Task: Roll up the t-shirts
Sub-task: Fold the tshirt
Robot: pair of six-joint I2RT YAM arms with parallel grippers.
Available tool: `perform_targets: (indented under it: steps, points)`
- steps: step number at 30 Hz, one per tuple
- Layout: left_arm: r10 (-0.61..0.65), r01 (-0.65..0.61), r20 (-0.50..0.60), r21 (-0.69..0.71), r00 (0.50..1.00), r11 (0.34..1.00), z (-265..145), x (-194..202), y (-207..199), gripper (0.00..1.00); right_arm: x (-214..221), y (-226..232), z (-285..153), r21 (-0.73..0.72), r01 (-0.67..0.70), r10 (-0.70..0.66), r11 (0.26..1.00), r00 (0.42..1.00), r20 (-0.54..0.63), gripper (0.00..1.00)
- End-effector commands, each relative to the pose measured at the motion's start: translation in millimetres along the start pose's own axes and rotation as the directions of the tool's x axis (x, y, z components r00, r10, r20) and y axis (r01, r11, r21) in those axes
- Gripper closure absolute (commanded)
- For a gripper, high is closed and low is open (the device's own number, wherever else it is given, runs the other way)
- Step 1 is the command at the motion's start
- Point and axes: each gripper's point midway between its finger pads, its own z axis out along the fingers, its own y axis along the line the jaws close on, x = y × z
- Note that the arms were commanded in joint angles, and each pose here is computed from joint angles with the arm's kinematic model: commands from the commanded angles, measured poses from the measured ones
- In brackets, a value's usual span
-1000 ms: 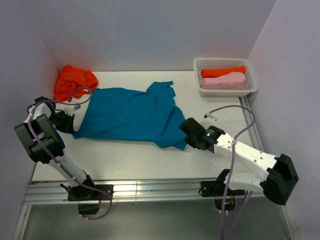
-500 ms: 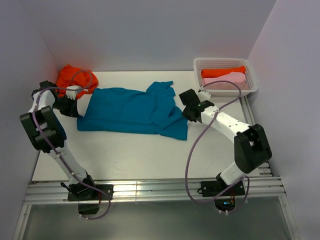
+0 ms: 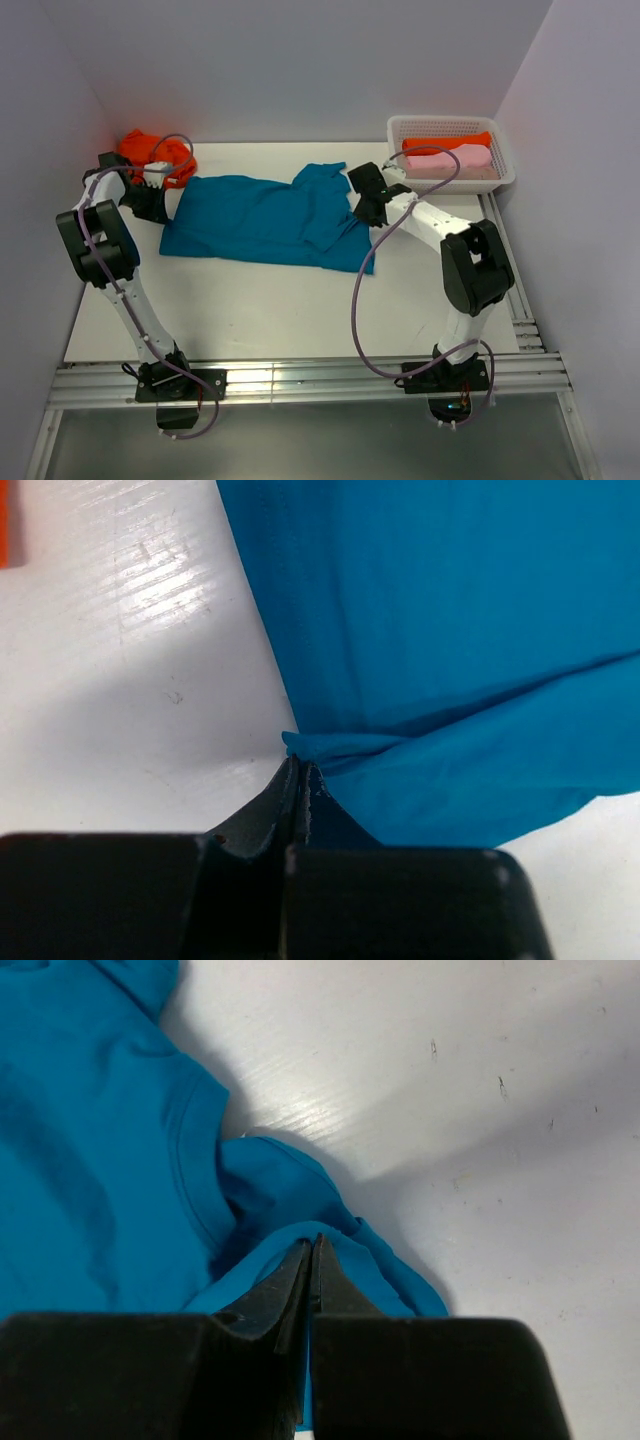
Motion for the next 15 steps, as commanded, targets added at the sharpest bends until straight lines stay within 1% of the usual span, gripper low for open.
perform_targets:
  steps: [1, 7, 15]
  points:
    - [0.005, -0.003, 0.050, -0.047, 0.999, 0.999, -3, -20, 10, 0.99, -17, 6, 1, -0.001, -0.008, 0.008, 1.000, 0.999, 0.041, 1.00]
    - [-0.008, 0.013, 0.079, -0.066, 0.997, 0.998, -6, -33, 14, 0.99, -18, -7, 7, 0.035, -0.023, 0.022, 0.999, 0.998, 0.052, 1.00]
    - [-0.012, 0.021, 0.109, -0.086, 0.994, 0.996, -8, -46, 18, 0.99, -25, -6, 6, 0.020, -0.047, 0.046, 0.999, 0.996, 0.074, 1.00]
